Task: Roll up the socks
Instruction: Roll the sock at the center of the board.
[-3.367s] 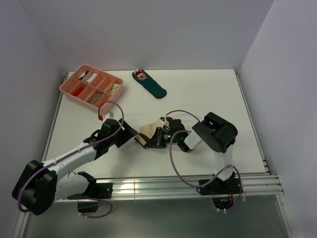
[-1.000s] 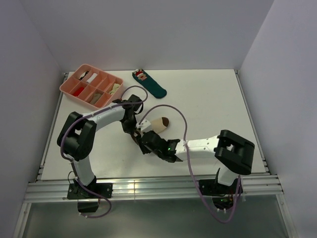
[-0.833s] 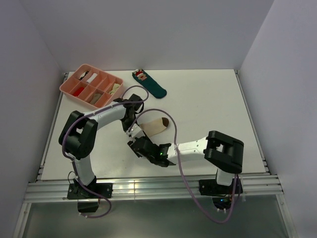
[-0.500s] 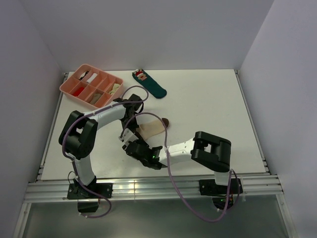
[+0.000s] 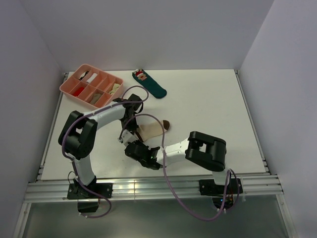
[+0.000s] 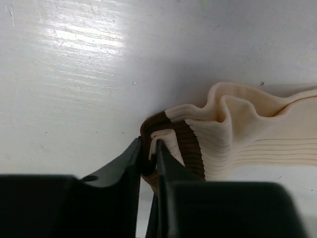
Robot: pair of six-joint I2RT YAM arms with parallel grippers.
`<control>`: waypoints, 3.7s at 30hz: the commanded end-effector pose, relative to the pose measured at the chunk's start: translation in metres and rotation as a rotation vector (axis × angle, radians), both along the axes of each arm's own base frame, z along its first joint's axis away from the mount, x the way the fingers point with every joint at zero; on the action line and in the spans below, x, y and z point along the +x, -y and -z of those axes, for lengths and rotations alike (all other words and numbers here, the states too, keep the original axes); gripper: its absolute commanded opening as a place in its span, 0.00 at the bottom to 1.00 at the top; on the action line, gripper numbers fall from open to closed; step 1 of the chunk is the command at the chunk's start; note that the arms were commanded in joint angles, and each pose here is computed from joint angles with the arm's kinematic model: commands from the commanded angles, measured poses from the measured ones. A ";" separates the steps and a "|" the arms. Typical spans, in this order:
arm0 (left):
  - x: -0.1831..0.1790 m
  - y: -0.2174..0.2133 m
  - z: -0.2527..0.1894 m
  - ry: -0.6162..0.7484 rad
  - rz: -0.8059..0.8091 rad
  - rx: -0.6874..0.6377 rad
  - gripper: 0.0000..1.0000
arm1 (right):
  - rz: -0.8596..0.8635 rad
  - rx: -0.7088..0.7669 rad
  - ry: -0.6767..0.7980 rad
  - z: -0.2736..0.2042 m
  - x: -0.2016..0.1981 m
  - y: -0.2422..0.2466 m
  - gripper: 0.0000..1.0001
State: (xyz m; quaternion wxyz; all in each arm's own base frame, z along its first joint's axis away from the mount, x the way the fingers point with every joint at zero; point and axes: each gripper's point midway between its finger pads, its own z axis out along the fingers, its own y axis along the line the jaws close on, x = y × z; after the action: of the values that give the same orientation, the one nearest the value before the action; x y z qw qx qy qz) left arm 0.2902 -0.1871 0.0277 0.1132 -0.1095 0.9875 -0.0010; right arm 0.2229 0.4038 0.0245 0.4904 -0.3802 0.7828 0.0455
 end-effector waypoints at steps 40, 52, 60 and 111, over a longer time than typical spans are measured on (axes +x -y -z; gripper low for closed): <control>-0.031 -0.003 -0.043 0.443 -0.234 -0.741 0.75 | -0.268 0.564 -1.067 -0.017 -0.012 0.013 0.00; -0.039 -0.016 0.003 0.351 -0.254 -0.615 0.68 | -0.214 0.576 -1.090 -0.010 -0.002 0.003 0.00; -0.032 -0.017 0.023 0.273 -0.296 -0.543 0.55 | -0.248 0.562 -1.104 -0.014 -0.005 0.002 0.00; -0.038 -0.032 0.015 -0.179 -0.219 0.016 0.00 | -0.055 0.105 -0.073 -0.025 0.002 -0.043 0.56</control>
State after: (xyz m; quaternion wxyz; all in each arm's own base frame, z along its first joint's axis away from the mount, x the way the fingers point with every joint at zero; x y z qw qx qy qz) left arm 0.2729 -0.1630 0.0230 0.0653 -0.2340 0.9700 -0.0056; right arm 0.2134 0.4411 0.0408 0.4515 -0.3868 0.7917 0.1404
